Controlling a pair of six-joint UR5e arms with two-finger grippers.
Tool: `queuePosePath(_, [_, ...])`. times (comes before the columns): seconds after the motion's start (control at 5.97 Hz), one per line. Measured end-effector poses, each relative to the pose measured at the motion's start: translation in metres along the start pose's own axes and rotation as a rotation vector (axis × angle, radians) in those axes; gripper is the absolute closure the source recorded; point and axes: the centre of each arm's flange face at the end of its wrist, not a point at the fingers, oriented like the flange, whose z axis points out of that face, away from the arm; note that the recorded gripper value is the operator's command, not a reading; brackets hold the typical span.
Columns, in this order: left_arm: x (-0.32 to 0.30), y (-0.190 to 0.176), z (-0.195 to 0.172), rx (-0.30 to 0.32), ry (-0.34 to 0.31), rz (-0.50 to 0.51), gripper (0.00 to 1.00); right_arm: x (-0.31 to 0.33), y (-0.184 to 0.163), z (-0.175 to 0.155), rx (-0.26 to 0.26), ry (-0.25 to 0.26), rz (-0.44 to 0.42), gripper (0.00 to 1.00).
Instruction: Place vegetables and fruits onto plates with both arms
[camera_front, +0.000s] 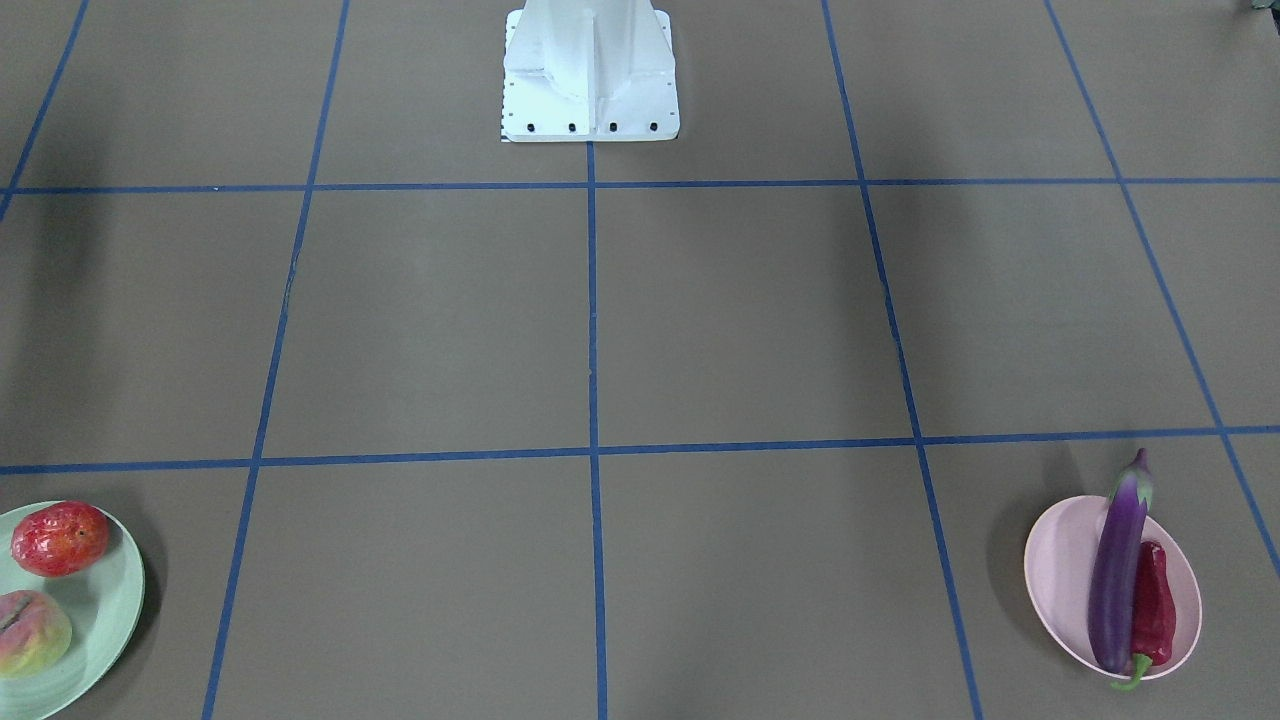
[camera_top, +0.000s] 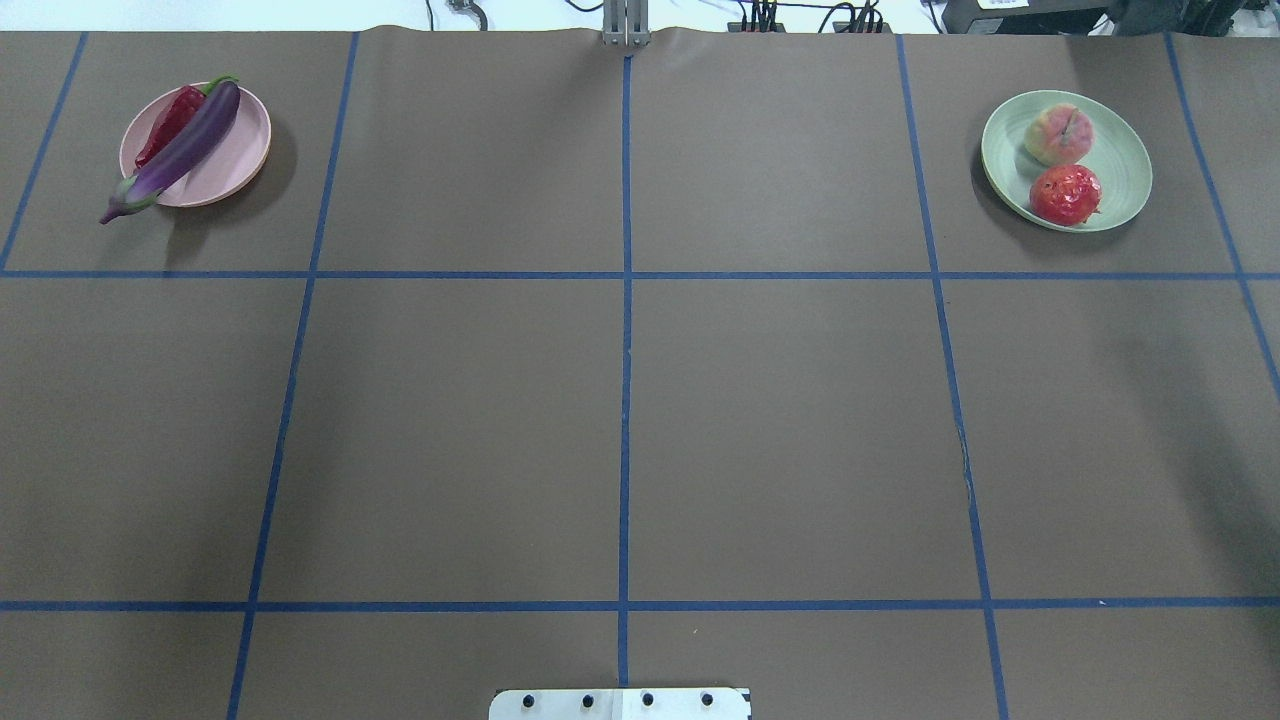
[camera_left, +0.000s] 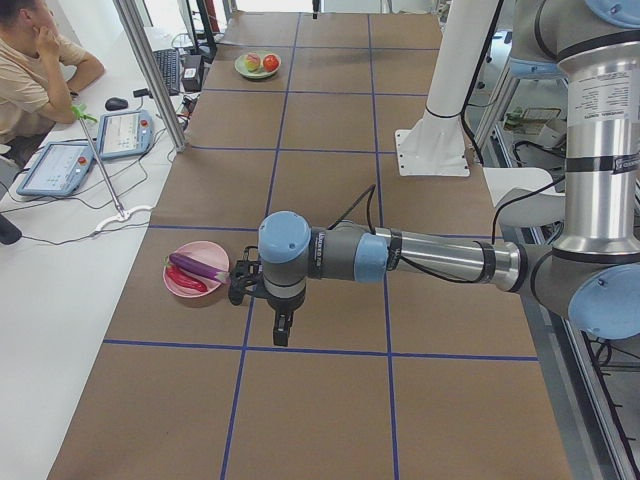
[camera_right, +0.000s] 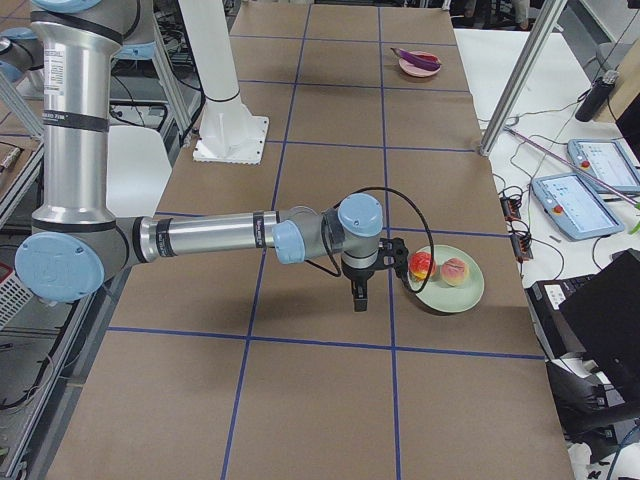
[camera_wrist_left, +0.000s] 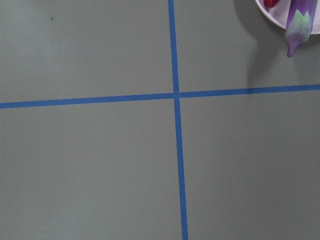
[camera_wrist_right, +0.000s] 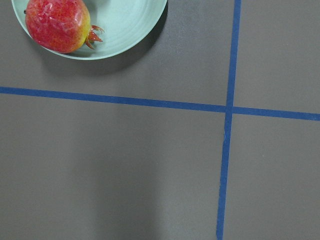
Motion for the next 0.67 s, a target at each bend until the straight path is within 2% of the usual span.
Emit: queuePosePath(0.67, [0.0012,-0.0003,-0.0012,0.003,0.0,0.003,0.0,0.0024,0.0003,0.002,-0.003,0.005,0.006,0.0])
